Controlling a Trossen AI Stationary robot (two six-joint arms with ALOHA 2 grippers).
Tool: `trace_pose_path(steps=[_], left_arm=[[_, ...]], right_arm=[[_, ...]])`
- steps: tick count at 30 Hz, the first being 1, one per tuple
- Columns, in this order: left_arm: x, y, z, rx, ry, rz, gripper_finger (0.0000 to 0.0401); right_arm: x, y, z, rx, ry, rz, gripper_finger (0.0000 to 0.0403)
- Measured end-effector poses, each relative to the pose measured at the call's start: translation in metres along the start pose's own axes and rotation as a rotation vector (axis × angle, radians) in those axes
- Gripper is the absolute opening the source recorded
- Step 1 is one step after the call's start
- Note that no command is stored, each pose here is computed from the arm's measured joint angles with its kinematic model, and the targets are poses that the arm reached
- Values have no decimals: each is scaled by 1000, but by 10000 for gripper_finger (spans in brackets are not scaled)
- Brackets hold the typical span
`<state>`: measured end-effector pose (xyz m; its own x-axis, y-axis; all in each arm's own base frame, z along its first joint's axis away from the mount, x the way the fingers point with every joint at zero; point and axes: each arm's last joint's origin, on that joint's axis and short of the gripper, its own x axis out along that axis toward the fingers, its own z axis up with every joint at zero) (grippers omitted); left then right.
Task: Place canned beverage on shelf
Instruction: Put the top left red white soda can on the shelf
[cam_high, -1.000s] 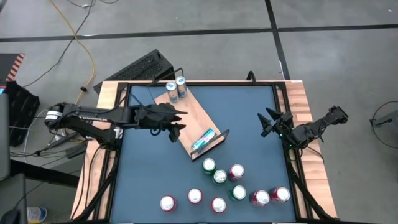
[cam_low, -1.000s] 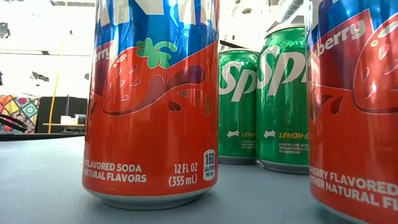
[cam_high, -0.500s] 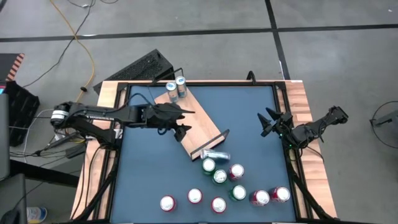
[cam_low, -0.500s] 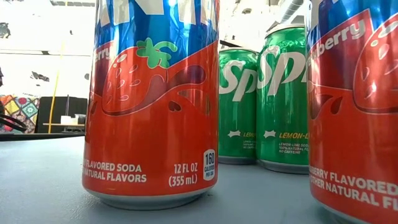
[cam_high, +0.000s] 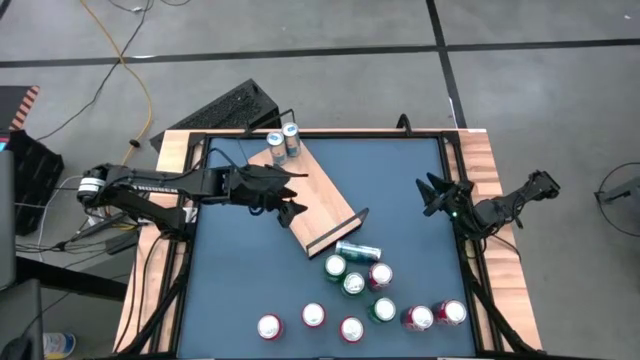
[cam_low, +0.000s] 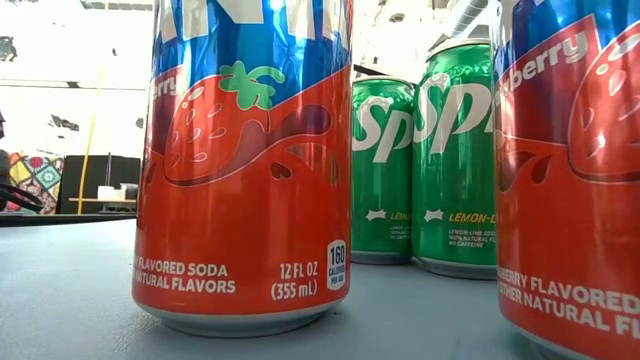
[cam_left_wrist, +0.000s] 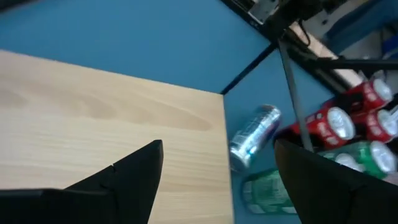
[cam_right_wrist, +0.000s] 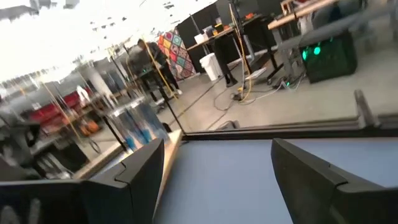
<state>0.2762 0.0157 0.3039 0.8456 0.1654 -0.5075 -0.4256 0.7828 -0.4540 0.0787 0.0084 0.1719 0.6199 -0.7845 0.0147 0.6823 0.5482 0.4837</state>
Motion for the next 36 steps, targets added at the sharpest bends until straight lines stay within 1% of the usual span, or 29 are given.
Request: trace_pose_path(steps=[2, 4, 6, 8, 10, 12, 13, 17, 19, 21, 24, 27, 29, 31, 33, 36], left_arm=[[0, -1, 1, -61, -1, -27, 293], [0, -4, 4, -119, 5, -98, 293], [-1, -11, 9, -131, -4, -217, 293], [-2, -19, 14, -118, -24, -341, 293], [-6, -27, 20, -88, -27, -385, 293], [-9, -39, 30, -15, -36, -386, 293], [-11, -45, 35, 31, -28, -369, 293], [-3, -73, 61, 212, 8, -260, 293], [9, -86, 73, 283, 53, -210, 293], [24, -98, 84, 338, 79, -188, 293], [51, -111, 92, 470, 132, -164, 293], [77, -118, 93, 643, 199, -164, 293], [97, -122, 91, 697, 212, -167, 293], [114, -125, 89, 718, 225, -169, 293], [126, -131, 87, 759, 217, -187, 293], [141, -140, 79, 895, 210, -209, 293]], right_arm=[[0, 1, 2, 5, 10, 22, 282], [0, 3, 4, 22, 17, 46, 282], [0, 3, 3, 12, 27, 62, 282], [0, 3, 3, 15, 34, 79, 282], [0, 4, 3, 13, 38, 86, 282], [0, 4, 3, 14, 38, 87, 282], [0, 4, 3, 13, 39, 88, 282], [0, 3, 1, -18, 46, 85, 282], [0, 2, -1, -39, 51, 83, 282], [0, 2, -1, -46, 53, 82, 282], [0, 1, -2, -57, 56, 82, 282], [-1, 1, -3, -70, 60, 83, 282], [-1, 1, -3, -71, 60, 83, 282], [-1, 1, -3, -71, 62, 87, 282], [-1, 1, -3, -76, 64, 87, 282], [-1, 1, -4, -89, 68, 88, 282]])
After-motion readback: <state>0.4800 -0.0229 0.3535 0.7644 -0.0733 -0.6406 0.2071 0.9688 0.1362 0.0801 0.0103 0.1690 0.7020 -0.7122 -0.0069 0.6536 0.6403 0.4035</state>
